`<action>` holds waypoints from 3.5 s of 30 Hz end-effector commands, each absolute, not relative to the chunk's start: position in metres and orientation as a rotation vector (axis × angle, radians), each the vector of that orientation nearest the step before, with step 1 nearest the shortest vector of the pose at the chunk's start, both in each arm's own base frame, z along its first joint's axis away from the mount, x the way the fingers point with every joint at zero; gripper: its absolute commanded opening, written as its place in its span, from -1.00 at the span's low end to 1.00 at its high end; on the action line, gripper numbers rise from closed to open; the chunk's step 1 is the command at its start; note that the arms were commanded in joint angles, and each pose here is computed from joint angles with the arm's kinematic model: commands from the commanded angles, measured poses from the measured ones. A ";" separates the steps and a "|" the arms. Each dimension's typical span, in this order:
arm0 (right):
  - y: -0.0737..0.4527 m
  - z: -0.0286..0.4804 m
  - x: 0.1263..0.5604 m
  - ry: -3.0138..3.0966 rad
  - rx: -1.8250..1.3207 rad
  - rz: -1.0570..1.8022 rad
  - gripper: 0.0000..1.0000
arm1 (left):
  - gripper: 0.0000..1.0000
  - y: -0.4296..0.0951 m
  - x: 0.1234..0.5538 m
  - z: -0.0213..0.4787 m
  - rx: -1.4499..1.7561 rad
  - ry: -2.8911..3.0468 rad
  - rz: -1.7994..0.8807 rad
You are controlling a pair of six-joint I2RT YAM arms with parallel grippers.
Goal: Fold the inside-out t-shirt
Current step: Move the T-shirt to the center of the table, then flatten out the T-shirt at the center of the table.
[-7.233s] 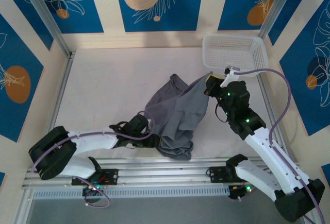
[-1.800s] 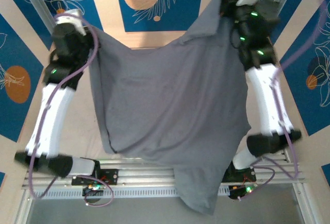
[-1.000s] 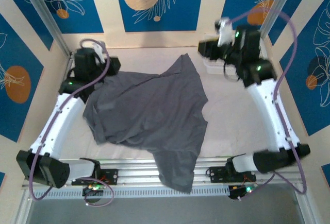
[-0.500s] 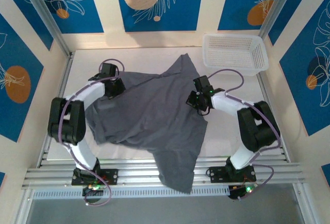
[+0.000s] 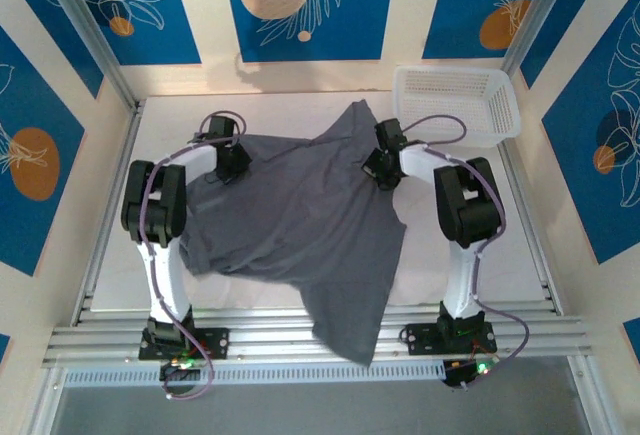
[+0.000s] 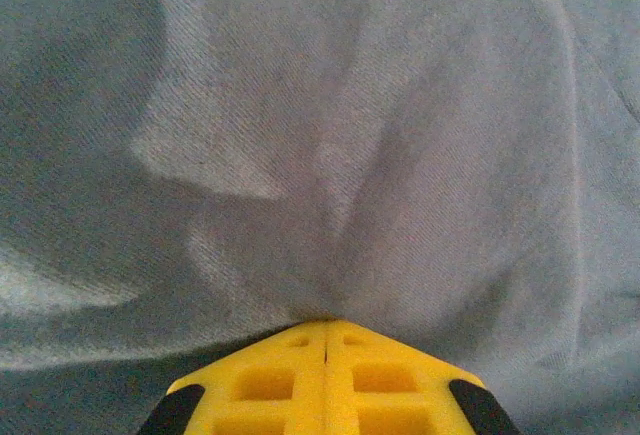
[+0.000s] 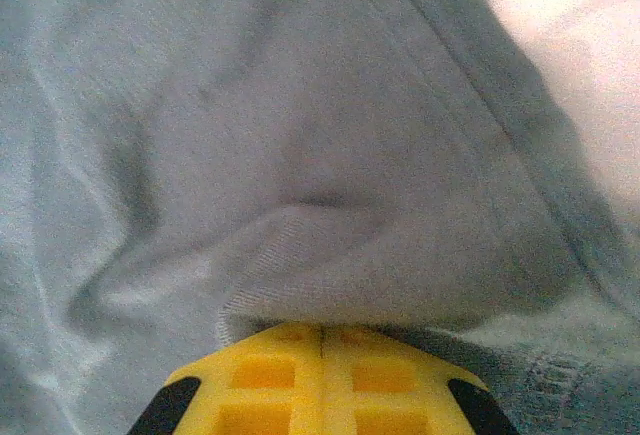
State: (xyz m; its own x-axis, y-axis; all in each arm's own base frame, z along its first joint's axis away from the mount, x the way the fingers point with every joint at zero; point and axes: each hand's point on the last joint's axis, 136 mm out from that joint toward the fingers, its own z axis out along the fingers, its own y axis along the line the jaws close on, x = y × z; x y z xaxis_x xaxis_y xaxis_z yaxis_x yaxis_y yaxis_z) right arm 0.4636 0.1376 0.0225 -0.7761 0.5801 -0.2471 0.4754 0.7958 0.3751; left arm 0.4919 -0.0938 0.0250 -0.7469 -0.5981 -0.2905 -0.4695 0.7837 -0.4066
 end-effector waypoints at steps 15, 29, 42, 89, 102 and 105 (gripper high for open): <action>0.178 0.060 0.616 2.596 0.538 0.454 -0.90 | -0.95 -0.079 0.573 0.031 -0.833 2.462 -0.554; 0.181 0.250 0.439 2.763 -0.245 0.810 -0.37 | -0.40 -0.071 0.396 0.215 -0.460 2.365 -0.240; 0.100 0.145 0.210 2.640 0.598 0.755 0.24 | -0.18 -0.054 0.253 0.163 -0.345 2.468 -0.138; 0.115 0.125 0.191 2.506 0.827 0.522 -1.00 | -0.13 -0.050 0.219 0.103 -0.432 2.746 0.000; 0.139 0.168 0.210 2.452 0.659 0.632 -1.00 | -0.04 -0.065 0.244 0.075 -0.298 2.778 0.249; 0.136 0.167 0.209 2.447 0.657 0.616 -1.00 | -0.03 -0.065 0.253 0.066 -0.353 2.782 0.318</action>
